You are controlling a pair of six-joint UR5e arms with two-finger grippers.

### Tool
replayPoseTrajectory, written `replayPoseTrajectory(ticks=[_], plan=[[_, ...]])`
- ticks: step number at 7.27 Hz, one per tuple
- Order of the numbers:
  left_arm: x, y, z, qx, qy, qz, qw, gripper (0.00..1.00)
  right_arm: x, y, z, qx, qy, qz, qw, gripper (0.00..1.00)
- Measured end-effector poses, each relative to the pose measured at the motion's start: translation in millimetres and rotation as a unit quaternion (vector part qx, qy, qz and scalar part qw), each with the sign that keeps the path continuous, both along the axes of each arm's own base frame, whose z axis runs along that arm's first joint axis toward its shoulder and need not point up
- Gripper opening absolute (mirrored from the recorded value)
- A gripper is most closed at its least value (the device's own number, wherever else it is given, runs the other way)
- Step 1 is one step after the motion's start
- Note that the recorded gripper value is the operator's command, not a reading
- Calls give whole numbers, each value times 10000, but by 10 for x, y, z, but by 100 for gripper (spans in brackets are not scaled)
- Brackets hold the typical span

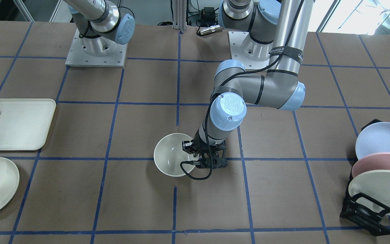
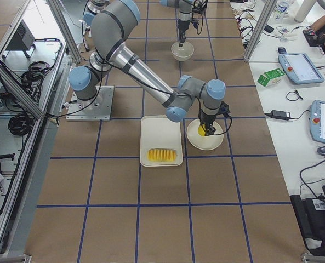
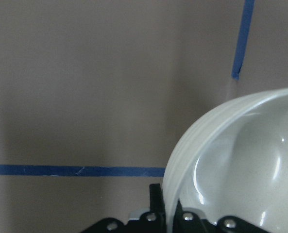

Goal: Place bowl and put lemon in it

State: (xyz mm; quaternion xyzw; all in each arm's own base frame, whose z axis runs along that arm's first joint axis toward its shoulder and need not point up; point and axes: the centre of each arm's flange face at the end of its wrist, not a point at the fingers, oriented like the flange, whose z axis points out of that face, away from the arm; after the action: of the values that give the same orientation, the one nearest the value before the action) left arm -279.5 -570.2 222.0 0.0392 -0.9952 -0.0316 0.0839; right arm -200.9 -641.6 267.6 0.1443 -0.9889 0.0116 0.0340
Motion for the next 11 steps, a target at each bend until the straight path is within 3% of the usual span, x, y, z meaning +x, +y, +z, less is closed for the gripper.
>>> replayPoseTrajectory(ticks=[3,5,8,11], plan=[[197,-120,498,-390,39,-46,9992,90,1159,167,830,105,-132,-597,9981,0],[761,-228,1131,-298,-32,-312,9991,89,2291,343,1177,92,-231,-1066,9940,0],[1267,-79,2231,-84,-587,-745,9955,90,3970,676,1198,27,-307,-1599,9866,0],[1306,190,2737,-160,-705,-836,9939,92,4914,797,808,-94,-375,-1520,9876,0]])
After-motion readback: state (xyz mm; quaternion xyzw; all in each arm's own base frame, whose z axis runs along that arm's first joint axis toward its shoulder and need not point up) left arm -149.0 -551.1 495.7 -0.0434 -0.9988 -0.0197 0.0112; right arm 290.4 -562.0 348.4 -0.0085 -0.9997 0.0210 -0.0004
